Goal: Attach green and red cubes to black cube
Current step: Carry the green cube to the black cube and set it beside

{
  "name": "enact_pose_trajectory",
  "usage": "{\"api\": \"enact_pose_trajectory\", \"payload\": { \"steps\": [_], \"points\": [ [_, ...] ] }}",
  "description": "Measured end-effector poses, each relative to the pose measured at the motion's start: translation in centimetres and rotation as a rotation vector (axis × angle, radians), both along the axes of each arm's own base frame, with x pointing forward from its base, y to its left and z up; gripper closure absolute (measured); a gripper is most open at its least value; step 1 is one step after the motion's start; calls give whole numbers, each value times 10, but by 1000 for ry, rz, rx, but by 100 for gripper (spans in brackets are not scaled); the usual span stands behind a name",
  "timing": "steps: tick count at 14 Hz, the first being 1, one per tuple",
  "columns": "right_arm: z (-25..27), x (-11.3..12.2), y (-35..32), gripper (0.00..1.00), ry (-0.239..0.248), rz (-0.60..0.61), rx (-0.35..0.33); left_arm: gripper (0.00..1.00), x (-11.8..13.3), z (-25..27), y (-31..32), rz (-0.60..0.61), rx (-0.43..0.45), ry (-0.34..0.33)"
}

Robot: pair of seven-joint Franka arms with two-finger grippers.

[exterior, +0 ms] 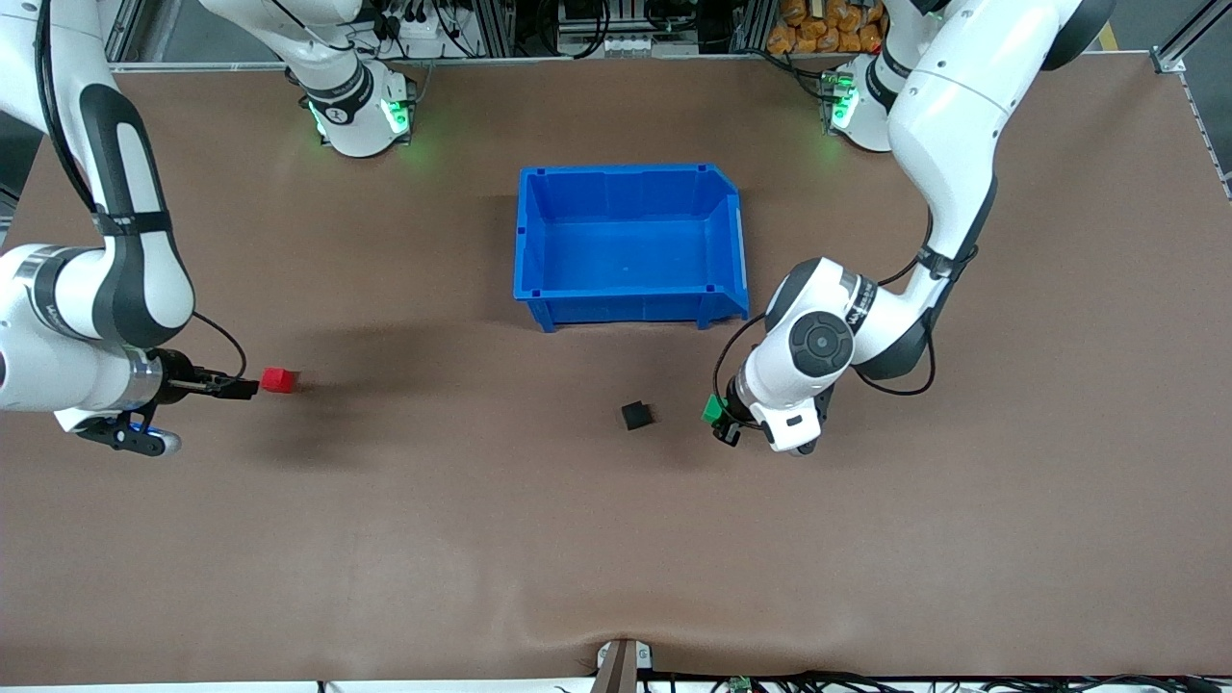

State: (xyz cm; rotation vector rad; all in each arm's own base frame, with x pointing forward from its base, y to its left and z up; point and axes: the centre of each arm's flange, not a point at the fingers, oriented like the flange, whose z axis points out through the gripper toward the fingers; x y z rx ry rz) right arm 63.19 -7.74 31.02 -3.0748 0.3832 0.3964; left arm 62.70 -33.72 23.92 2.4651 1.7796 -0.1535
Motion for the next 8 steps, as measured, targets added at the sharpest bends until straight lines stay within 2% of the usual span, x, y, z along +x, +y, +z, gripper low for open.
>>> {"api": "enact_pose_trajectory", "payload": {
  "steps": [3, 8],
  "points": [
    [-12, 0, 0, 0, 13, 3, 2, 60, -1, -12, -13, 155, -16, 9],
    [-25, 2, -2, 0, 10, 10, 2, 60, -19, -31, -57, 291, -61, -6]
  ]
}}
